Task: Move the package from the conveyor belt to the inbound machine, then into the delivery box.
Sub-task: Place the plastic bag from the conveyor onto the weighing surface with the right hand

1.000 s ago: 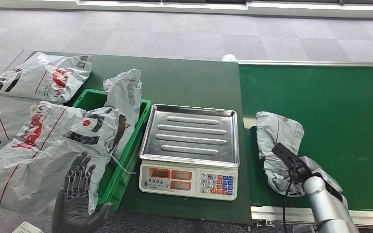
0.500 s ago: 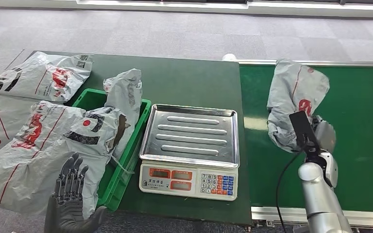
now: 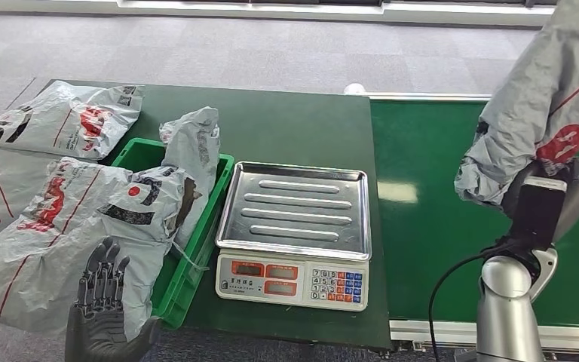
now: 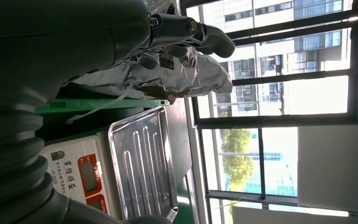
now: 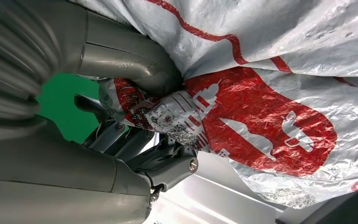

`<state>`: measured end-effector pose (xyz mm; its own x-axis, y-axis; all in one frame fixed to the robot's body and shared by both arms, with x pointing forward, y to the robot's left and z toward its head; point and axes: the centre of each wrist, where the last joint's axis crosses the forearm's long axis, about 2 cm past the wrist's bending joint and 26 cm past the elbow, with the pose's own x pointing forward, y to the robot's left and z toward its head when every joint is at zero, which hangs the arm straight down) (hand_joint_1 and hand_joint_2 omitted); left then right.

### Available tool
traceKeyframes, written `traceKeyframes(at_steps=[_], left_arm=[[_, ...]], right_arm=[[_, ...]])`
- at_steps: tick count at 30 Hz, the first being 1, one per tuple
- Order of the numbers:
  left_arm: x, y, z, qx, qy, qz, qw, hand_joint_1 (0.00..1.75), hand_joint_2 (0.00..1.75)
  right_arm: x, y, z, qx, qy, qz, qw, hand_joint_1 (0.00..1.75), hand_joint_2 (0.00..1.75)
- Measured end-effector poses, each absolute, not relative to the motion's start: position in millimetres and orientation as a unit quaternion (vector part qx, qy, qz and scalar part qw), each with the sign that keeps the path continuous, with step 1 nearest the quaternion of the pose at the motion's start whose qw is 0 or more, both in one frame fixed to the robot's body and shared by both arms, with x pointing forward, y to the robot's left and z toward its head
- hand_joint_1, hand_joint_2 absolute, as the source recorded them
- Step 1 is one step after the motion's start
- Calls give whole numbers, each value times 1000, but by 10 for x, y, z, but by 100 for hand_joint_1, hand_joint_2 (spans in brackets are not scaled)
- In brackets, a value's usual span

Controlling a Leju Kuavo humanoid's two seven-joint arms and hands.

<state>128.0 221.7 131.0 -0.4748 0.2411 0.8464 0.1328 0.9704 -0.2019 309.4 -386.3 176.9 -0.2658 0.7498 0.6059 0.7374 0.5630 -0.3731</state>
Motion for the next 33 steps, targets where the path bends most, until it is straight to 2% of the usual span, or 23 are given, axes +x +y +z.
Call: traceKeyframes(at_steps=[7, 10, 12, 14, 16, 21, 28, 29, 32, 33], left_arm=[[1281, 2220, 1309, -106, -857, 58, 501, 0, 175], [1291, 2229, 1297, -104, -859, 61, 498, 0, 175], [1313, 2246, 1282, -105, -861, 57, 494, 0, 175], [1345, 2265, 1267, -107, -863, 49, 491, 0, 175], [1366, 2277, 1254, -109, -864, 42, 490, 0, 175], [1363, 2293, 1238, -110, -862, 33, 494, 0, 175], [1338, 2296, 1226, -118, -858, 25, 499, 0, 175], [1337, 2296, 1226, -119, -858, 24, 499, 0, 175], [1337, 2294, 1226, -122, -858, 21, 499, 0, 175], [1336, 2293, 1226, -123, -857, 19, 499, 0, 175]], right_arm=[[3070, -3847, 1790, -454, -805, -3, 381, 175, 175], [3110, -3806, 1777, -358, -819, 19, 448, 175, 175], [3191, -3681, 1769, -237, -814, 115, 518, 175, 175], [3286, -3478, 1739, -131, -775, 253, 564, 175, 175], [3344, -3274, 1679, -84, -733, 343, 581, 175, 175], [3470, -2996, 1634, -100, -720, 379, 572, 175, 175], [3496, -2914, 1564, -93, -704, 407, 575, 175, 175], [3494, -2912, 1557, -92, -702, 409, 575, 151, 175], [3491, -2909, 1544, -93, -699, 413, 577, 20, 175], [3490, -2909, 1541, -95, -697, 415, 577, 0, 175]])
